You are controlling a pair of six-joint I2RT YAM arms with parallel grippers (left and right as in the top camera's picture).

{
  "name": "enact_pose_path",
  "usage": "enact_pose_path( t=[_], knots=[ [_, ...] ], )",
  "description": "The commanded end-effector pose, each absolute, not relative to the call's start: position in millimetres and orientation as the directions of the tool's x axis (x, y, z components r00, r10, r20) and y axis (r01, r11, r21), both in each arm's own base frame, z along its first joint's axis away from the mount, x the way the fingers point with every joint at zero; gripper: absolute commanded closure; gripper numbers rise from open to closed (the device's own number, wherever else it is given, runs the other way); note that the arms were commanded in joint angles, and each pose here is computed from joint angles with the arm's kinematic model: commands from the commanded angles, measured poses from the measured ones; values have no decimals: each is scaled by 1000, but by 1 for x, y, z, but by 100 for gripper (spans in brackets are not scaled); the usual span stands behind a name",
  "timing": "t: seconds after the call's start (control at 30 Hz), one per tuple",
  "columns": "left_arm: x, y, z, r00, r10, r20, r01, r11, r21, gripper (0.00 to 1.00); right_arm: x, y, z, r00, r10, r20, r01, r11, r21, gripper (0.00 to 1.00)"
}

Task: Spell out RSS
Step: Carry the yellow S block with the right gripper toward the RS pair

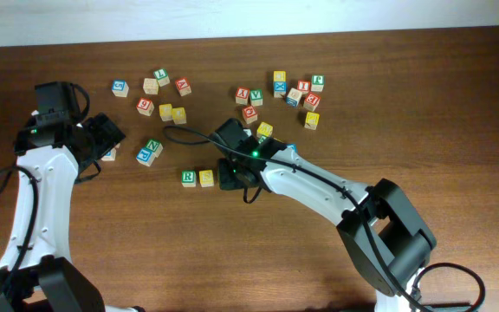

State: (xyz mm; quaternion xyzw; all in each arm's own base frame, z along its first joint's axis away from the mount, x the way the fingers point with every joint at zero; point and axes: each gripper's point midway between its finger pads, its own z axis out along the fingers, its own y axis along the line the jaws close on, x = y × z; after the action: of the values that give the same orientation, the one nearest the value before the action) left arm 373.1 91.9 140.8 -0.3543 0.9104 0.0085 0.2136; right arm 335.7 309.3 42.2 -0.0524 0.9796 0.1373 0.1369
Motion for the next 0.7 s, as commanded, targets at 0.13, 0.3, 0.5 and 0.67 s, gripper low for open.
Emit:
enact_pose_path(
  t=[0.13,0.3,0.5,0.67],
  knots=[
    [375,95,154,-633,-648,-423,-655,740,-153,1,347,311,34,-942,-21,-334,-109,963,248,66],
    [375,95,154,-634,-648,-423,-655,740,-153,1,349,308,35,-944,-16,-328,-102,964,247,64],
    [375,95,154,-634,-648,-423,-655,740,-153,1,360,331,69,-944,-5,-329,-129,926,355,62],
    [375,95,154,-633,-648,-423,-655,740,-153,1,369,345,78,-938,78,-336,-83,895,438,76]
  ],
)
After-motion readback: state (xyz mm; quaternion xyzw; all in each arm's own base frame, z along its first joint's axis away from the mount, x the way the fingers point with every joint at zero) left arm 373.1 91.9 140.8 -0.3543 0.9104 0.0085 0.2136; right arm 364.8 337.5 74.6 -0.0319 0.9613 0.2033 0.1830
